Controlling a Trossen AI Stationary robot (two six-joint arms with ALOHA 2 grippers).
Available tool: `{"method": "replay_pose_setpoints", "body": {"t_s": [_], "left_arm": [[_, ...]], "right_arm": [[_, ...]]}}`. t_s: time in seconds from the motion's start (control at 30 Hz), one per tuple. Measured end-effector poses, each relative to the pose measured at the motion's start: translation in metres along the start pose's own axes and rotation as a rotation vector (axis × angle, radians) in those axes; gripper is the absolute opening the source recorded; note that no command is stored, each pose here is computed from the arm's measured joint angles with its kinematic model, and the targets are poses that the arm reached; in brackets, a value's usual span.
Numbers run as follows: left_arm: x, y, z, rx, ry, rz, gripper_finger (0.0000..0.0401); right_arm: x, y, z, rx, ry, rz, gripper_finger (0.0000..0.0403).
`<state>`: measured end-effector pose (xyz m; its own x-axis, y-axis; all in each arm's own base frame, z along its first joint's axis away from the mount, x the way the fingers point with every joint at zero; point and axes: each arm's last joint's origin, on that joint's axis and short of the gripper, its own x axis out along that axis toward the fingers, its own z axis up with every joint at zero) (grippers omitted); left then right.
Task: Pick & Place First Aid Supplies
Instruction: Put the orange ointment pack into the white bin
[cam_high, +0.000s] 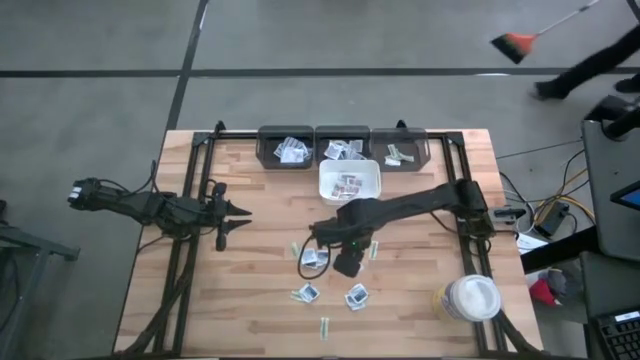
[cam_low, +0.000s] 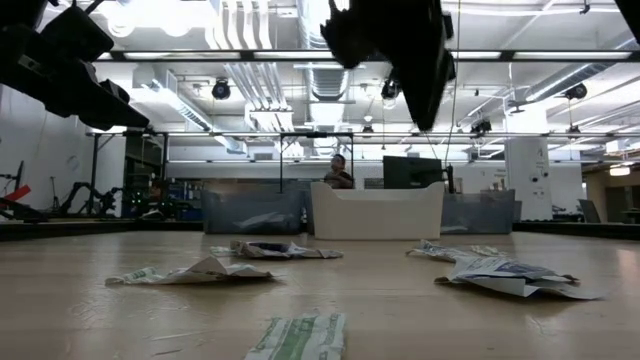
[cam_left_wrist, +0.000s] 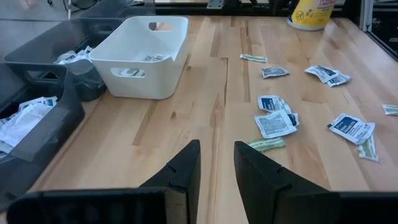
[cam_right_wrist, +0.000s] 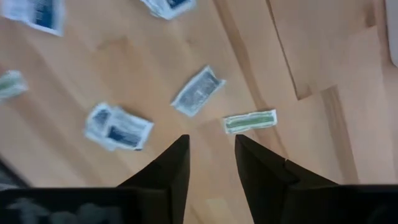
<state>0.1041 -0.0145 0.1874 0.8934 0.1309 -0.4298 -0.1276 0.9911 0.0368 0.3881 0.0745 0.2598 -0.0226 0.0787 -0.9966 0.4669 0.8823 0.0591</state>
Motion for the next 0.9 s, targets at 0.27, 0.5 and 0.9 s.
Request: {"method": "replay_pose_setpoints", "body": {"t_s": [0.27,0.5,0.9], "left_arm": [[0.000,0.000,0.000,-0.002,-0.001,0.000,0.0094],[0.000,0.000,0.000,-0.001,-0.001,-0.001,0.0094],[0.000,0.000,0.000,0.000,-0.001,0.000,0.0094]], "right_arm": [[0.054,-0.010,0.009,-0.043,-0.016,0.013,0.0149],[0.084,-0.021,0.008,-0.030,-0.005,0.004,0.0150],[0.100,-0.023,0.009,-0.029,-0.037,0.029,0.0139]]}}
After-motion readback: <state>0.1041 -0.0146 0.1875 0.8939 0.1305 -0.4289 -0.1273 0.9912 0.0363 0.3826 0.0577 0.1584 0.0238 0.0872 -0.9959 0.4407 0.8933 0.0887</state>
